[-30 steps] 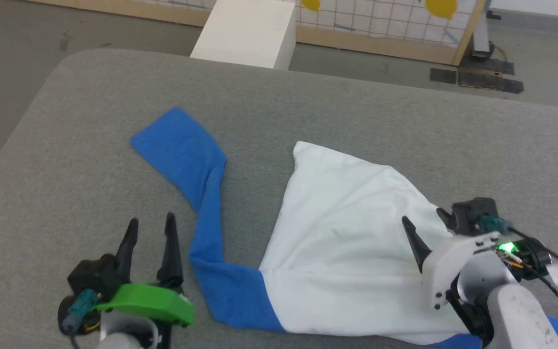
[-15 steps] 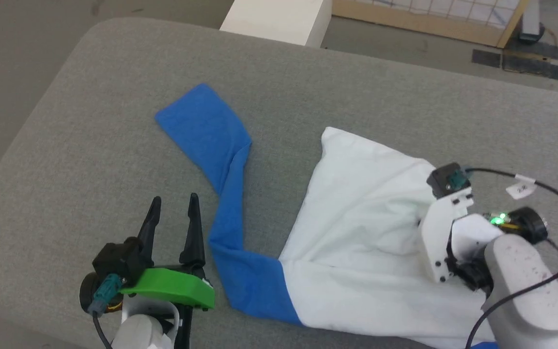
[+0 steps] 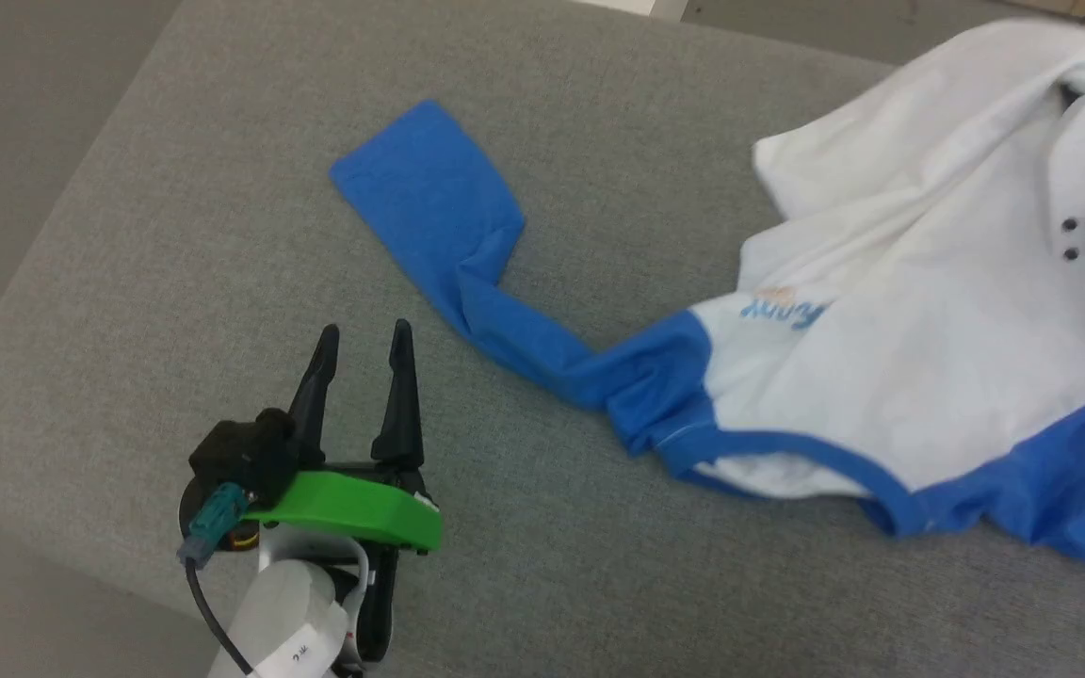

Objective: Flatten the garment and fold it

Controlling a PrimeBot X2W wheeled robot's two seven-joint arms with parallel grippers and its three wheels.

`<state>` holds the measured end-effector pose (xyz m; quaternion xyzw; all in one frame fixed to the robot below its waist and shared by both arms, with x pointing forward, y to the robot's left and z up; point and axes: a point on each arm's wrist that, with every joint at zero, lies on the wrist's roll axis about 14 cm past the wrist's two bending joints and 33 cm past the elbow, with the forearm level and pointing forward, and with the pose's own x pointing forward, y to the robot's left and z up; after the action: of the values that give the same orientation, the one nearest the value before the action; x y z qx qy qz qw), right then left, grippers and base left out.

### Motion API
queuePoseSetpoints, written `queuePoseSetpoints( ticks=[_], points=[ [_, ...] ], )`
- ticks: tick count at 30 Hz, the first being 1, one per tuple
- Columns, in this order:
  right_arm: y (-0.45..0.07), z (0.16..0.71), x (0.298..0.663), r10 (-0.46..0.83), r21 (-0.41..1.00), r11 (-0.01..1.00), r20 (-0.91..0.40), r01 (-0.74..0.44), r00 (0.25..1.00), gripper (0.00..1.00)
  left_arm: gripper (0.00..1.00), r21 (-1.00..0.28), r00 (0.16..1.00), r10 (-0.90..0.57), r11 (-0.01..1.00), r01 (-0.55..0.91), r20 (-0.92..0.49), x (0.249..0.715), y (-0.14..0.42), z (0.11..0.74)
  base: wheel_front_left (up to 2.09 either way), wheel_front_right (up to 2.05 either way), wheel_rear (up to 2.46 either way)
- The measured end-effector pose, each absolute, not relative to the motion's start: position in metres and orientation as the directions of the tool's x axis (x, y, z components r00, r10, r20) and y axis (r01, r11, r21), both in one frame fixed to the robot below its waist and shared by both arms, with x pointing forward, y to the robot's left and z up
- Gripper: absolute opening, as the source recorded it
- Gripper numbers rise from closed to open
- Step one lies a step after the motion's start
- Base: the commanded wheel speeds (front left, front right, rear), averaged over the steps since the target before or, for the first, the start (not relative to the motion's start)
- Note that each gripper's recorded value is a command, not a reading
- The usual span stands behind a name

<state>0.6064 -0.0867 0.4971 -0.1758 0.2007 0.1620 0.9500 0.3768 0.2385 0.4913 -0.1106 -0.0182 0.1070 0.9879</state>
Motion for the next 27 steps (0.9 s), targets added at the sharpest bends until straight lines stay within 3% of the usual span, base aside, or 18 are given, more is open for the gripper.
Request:
queuePoseSetpoints(
  ticks=[1,4,5,9,14,21,27],
  points=[
    [-0.091,0.491,0.624,0.212,-0.273,0.898,-0.420,-0.346,0.882,0.00,1.00,-0.232,0.975,0.222,0.948,-0.216,0.001,0.382,0.240,0.488,0.00,0.00,0.00],
    [-0.089,0.469,0.629,0.207,-0.226,0.915,-0.446,-0.333,0.871,0.00,1.00,-0.231,0.974,0.228,0.947,-0.225,-0.014,0.385,0.241,0.483,0.00,0.00,0.00],
    [-0.087,0.461,0.628,0.211,-0.212,0.918,-0.456,-0.336,0.864,1.00,1.00,-0.230,0.973,0.230,0.946,-0.228,-0.018,0.385,0.242,0.482,0.00,0.00,0.00],
    [-0.070,0.444,0.619,0.253,-0.150,0.922,-0.465,-0.357,0.848,1.00,1.00,-0.226,0.970,0.242,0.944,-0.241,-0.025,0.385,0.244,0.480,0.00,0.00,0.00],
    [-0.058,0.442,0.592,0.323,-0.061,0.926,-0.388,-0.373,0.863,1.00,1.00,-0.225,0.969,0.247,0.943,-0.244,-0.019,0.379,0.245,0.483,0.00,0.00,0.00],
    [-0.053,0.470,0.524,0.394,0.063,0.919,-0.188,-0.389,0.900,1.00,1.00,-0.229,0.978,0.208,0.951,-0.207,-0.016,0.369,0.233,0.483,0.00,0.00,0.00],
    [-0.083,0.474,0.460,0.339,0.103,0.940,-0.146,-0.326,0.929,1.00,1.00,-0.249,0.994,0.112,0.962,-0.114,-0.021,0.371,0.205,0.479,0.00,0.00,0.00]
  ],
)
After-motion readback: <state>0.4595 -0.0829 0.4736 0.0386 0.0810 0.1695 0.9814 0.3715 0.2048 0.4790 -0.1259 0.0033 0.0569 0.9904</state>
